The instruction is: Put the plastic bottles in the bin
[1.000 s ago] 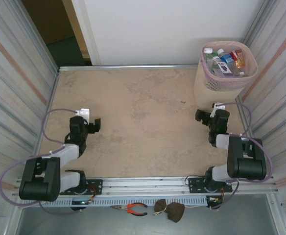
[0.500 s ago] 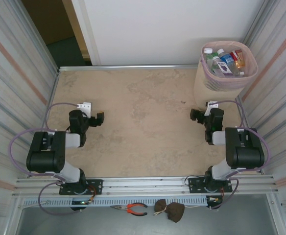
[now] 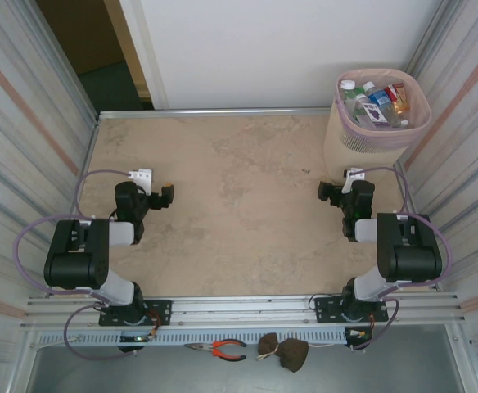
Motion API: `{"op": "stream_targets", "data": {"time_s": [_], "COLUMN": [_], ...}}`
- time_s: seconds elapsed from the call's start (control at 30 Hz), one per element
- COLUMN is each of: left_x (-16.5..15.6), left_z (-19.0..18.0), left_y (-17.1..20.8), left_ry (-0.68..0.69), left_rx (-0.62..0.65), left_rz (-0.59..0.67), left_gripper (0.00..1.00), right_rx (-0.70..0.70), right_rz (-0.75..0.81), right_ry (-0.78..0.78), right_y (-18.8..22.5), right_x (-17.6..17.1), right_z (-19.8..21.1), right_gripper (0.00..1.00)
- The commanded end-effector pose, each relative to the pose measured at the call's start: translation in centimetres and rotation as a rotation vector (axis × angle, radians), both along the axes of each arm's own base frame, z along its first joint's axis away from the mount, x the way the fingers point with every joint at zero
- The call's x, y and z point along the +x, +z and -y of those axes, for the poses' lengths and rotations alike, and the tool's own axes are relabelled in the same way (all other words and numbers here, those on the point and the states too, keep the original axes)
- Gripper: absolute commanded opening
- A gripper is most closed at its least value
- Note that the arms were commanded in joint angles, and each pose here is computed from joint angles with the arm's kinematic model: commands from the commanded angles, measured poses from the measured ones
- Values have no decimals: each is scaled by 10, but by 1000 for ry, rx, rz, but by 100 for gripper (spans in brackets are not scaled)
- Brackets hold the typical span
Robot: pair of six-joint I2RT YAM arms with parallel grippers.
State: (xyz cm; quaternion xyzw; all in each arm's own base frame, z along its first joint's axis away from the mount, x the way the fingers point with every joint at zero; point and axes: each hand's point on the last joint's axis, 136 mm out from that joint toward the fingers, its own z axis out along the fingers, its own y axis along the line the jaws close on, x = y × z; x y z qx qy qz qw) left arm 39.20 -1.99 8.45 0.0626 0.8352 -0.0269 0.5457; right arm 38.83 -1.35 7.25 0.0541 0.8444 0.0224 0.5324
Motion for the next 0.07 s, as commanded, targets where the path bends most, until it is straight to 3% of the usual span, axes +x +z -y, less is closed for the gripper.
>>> {"op": "stream_targets", "data": {"time_s": [0.0, 0.03], "left_x": [3, 3], "left_z": [0, 0], "left_y": [7, 7], "left_ry": [-4, -2], "left_rx": [2, 3], "left_rz": [20, 21], "left_gripper": [99, 99], "right_rx": [-16, -15], "right_rz": [26, 29], "right_ry": [-10, -11], "right_y": [8, 8], "right_x": [6, 6], "right_z": [4, 4], "right_gripper": [99, 99]}}
